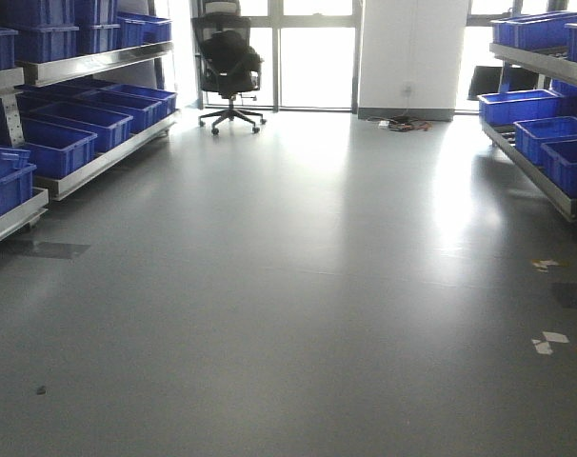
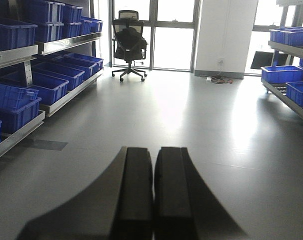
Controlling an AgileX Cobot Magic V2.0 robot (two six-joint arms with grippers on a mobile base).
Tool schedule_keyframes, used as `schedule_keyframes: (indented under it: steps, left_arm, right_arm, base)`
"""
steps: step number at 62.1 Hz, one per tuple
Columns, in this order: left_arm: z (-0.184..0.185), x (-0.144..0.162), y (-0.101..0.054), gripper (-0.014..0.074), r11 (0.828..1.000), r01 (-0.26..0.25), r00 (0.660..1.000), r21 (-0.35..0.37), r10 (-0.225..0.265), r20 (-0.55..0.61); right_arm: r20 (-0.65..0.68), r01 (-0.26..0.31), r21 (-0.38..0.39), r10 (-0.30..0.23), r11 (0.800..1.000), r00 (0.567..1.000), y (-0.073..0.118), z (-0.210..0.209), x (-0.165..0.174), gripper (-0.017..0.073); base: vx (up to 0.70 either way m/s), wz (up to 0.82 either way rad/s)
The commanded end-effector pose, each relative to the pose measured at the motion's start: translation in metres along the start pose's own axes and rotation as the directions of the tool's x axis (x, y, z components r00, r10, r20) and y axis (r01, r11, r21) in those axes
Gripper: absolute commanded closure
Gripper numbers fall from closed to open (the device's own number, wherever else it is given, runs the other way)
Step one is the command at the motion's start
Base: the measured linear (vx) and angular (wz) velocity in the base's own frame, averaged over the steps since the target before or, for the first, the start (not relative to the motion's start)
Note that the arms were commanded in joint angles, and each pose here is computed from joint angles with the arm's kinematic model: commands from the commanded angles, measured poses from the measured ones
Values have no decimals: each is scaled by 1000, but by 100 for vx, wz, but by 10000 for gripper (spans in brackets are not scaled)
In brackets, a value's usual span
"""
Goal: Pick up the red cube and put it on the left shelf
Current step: 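Drive the base away from the table holding the red cube, then turn and drive the base up to the shelf of blue bins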
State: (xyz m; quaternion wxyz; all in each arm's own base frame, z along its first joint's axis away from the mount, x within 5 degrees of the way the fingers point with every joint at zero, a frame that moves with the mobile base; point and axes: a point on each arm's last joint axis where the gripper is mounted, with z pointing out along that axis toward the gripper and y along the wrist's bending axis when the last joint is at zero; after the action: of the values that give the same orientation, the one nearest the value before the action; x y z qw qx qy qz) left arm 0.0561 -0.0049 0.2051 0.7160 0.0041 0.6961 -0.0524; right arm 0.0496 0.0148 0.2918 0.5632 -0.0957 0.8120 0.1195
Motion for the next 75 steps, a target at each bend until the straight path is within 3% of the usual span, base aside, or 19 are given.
schedule_keyframes:
  steps: [1,46,75]
  left_arm:
    - [-1,0,2,492,1000,2,997,-10,-2,74]
    - [-1,0,2,492,1000,2,997,-10,-2,74]
    - [-1,0,2,492,1000,2,997,-10,-2,74]
  right_arm:
    - [98,15,-5,-15,1000,995,1,-3,-14,501]
    - [98,15,-5,-15,1000,995,1,-3,-14,501]
    - [98,15,-5,-15,1000,995,1,-3,-14,501]
  base:
    - [41,13]
    - [54,6]
    - [63,36]
